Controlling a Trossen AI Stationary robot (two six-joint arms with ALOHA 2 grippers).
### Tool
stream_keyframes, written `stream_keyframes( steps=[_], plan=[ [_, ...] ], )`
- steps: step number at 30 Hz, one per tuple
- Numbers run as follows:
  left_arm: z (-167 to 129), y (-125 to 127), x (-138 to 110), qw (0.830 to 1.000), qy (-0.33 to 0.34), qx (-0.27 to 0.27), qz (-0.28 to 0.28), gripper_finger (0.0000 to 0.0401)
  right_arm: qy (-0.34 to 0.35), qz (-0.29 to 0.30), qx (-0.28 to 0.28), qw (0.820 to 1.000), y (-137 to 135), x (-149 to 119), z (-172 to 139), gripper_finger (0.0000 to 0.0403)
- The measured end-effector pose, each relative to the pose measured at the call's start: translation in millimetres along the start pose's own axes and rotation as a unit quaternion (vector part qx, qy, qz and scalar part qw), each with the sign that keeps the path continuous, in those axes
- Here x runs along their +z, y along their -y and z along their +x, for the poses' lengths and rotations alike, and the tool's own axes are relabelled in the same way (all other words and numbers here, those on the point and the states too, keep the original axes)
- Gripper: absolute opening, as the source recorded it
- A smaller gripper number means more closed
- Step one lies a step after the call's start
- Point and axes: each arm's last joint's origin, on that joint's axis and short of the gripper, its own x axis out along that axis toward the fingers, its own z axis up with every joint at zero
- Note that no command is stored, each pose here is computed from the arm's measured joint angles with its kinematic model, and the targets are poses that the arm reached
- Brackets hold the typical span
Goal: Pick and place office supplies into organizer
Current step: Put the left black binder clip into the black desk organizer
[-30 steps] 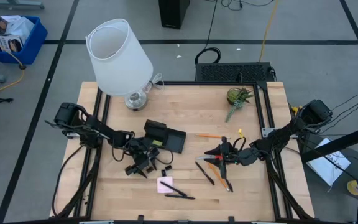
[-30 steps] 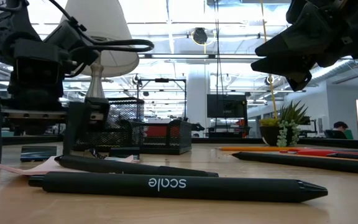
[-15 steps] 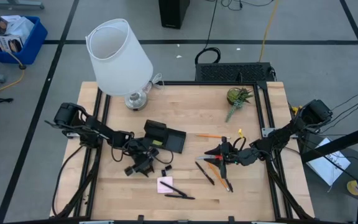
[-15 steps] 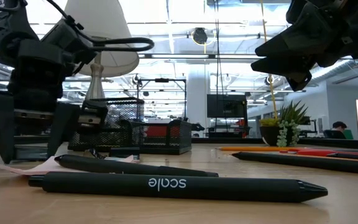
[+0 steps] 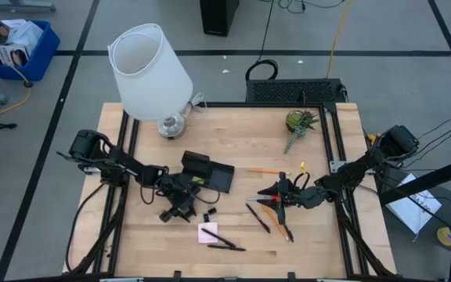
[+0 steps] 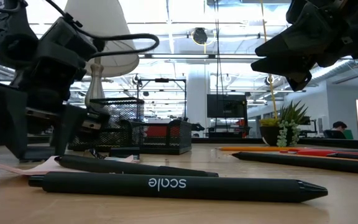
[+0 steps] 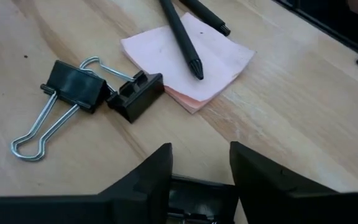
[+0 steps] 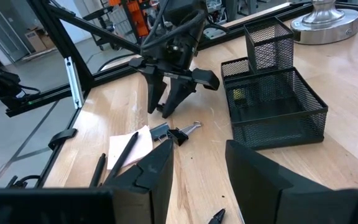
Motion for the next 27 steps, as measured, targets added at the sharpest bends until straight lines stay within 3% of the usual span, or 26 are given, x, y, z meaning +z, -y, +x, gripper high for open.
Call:
stream_keyframes(
  steps=[5,13,16,21,27],
  plan=[
    [0.5,0.8,0.5,1.000,0.002,-0.002,0.018,0.0143,0.000,0.000,0.000,1.000,0.0,0.0,0.0,0.0139],
    [0.8,1.0,1.0,1.000,0.002,0.003,0.031,0.0211,0.000,0.000,0.000,1.000,0.0,0.0,0.0,0.0139],
    [0.8,1.0,0.4,0.999,-0.001,0.003,0.038,0.0200,0.000,0.000,0.000,1.000,0.0,0.0,0.0,0.0139],
    [3.4,5.3,0.6,0.999,-0.012,0.008,0.032,0.0142,0.000,0.000,0.000,1.000,0.0,0.0,0.0,0.0139],
    [4.7,5.2,3.4,0.999,-0.007,0.037,-0.002,0.0140,0.000,0.000,0.000,1.000,0.0,0.0,0.0,0.0139]
  ],
)
